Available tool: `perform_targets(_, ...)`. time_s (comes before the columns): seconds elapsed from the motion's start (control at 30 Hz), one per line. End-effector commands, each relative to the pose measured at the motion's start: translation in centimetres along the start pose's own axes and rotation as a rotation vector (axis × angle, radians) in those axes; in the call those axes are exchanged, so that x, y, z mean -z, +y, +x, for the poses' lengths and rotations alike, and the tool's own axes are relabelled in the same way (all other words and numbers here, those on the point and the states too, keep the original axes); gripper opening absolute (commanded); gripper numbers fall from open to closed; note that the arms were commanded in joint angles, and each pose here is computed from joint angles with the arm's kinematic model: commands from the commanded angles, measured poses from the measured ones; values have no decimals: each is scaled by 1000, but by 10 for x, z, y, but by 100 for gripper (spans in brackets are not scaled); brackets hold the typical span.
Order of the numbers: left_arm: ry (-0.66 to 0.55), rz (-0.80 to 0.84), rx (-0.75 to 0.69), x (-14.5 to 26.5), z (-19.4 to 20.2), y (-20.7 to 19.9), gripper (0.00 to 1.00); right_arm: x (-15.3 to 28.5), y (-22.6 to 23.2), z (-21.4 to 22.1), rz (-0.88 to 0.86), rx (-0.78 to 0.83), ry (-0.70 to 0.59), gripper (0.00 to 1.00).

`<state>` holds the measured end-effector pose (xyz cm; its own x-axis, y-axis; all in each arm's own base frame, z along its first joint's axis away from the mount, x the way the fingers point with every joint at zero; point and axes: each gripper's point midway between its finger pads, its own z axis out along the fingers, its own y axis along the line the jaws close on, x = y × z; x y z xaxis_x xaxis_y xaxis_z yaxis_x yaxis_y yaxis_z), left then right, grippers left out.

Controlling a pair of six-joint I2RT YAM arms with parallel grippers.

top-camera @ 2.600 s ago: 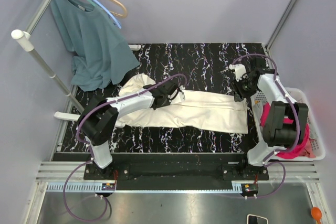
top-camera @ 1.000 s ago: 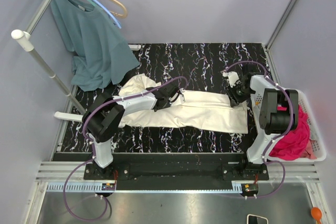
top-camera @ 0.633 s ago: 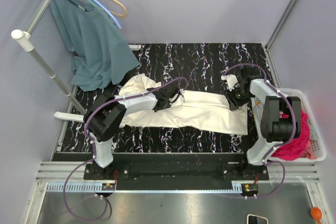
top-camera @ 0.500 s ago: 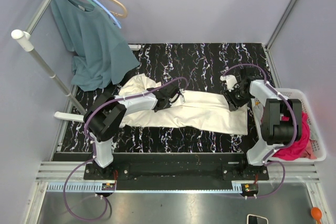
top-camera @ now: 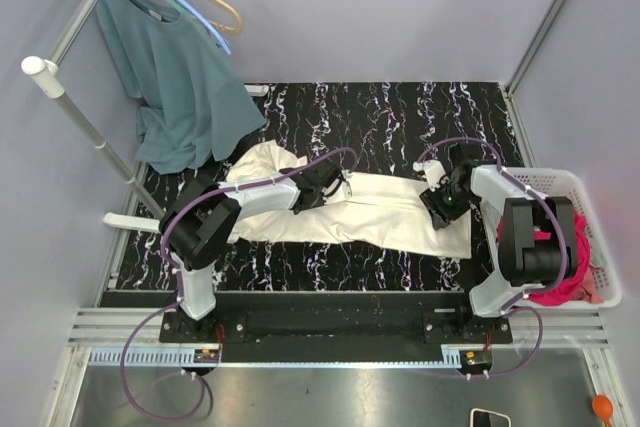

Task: Fold and stack the t-shirts
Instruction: Fold the tshirt

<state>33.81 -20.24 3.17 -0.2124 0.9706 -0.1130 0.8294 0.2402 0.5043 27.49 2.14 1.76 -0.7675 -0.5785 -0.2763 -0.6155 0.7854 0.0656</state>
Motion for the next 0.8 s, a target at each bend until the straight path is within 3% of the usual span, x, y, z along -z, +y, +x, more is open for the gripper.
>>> perform_targets(0.0,-1,-27,-4,0,0,2,0,14,14,4,4,1,-11,53)
perform_targets(0.3,-6,-31,-5,0,-2,4,0,53,28,2,32,3,-66,54)
perform_targets(0.53,-5,-32,-1,-2,-5,5,0,71,-10,-24,193,58,-107,53)
perform_targets(0.77,3,-42,-9,-3,-2,5,0,58,-45,-51,288,67,-136,53)
